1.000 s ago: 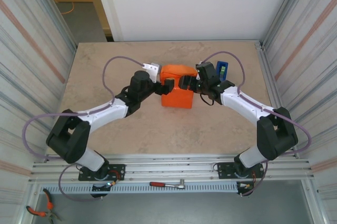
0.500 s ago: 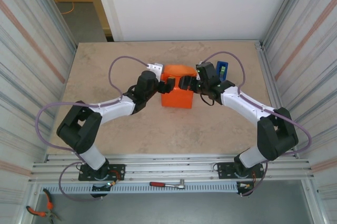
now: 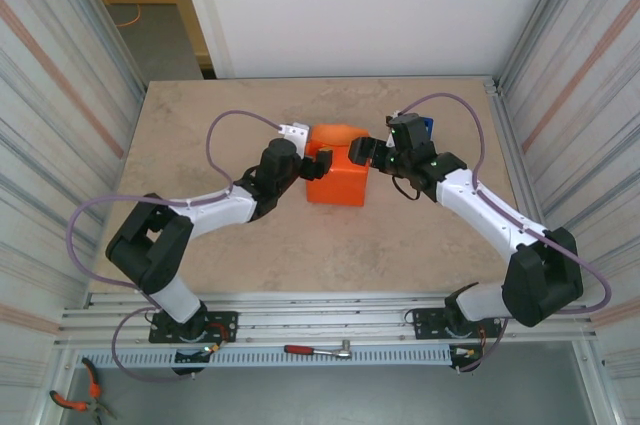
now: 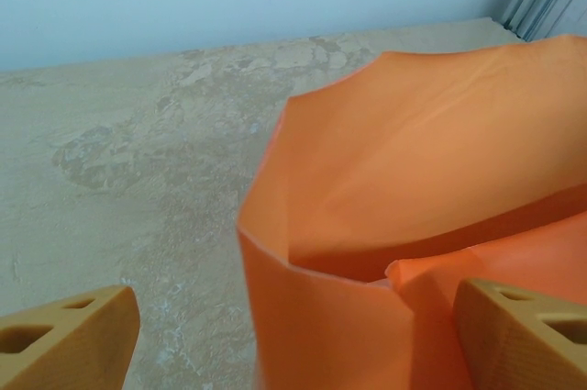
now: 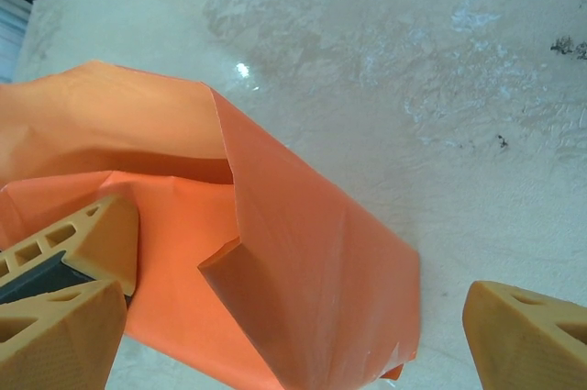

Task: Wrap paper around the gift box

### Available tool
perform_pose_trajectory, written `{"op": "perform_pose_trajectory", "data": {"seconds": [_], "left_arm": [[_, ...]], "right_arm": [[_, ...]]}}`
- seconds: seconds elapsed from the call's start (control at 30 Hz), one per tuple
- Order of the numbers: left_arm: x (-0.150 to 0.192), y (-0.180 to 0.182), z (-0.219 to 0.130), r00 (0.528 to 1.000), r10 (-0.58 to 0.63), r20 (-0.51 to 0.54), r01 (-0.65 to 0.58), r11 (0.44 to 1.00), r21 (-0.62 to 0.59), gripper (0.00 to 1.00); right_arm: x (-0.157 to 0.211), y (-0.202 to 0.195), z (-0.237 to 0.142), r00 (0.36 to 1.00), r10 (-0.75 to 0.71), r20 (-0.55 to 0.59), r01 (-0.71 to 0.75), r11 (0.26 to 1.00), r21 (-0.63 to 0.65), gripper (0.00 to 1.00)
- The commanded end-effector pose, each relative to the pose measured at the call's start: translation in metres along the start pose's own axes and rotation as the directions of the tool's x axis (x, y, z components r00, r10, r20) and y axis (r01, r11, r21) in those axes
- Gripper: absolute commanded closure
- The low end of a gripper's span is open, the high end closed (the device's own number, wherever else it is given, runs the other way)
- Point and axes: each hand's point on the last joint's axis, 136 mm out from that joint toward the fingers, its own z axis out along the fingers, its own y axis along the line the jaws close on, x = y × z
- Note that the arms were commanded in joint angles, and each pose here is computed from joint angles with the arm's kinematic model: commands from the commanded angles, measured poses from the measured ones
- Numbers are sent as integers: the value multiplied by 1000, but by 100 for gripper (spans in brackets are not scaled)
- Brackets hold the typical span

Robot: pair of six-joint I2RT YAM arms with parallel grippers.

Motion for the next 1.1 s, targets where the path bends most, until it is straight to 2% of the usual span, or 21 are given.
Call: {"op": "perform_pose_trajectory", "data": {"seconds": [0.0,0.1,0.23,0.5,0.7,0.93,1.07], "left_arm": [[28,6,-5,996,36,-81,-39,999,-32,12],[28,6,-6,996,36,-83,-39,999,-32,12],[26,6,-8,996,35,-79,-37,999,-32,12],[14,3,-12,998,31,-59,-33,999,-18,13],[-16,6,-28,1000,5,-1,-5,1000,-4,10],[-47,31,-62,979,-168,117,167,986,20,7],[-50,27,-73,970,-206,130,199,978,65,7]], "right_arm": [[3,0,6,1000,14,-6,-14,1000,7,8],[0,-6,17,1000,11,5,-11,999,47,11],[6,-15,35,1000,-15,-8,15,994,107,22],[28,-16,46,998,-49,-48,55,990,128,54],[35,-17,48,996,-53,-66,62,989,132,62],[41,-18,50,996,-49,-76,59,989,138,62],[43,-18,51,996,-48,-81,59,989,138,62]]}}
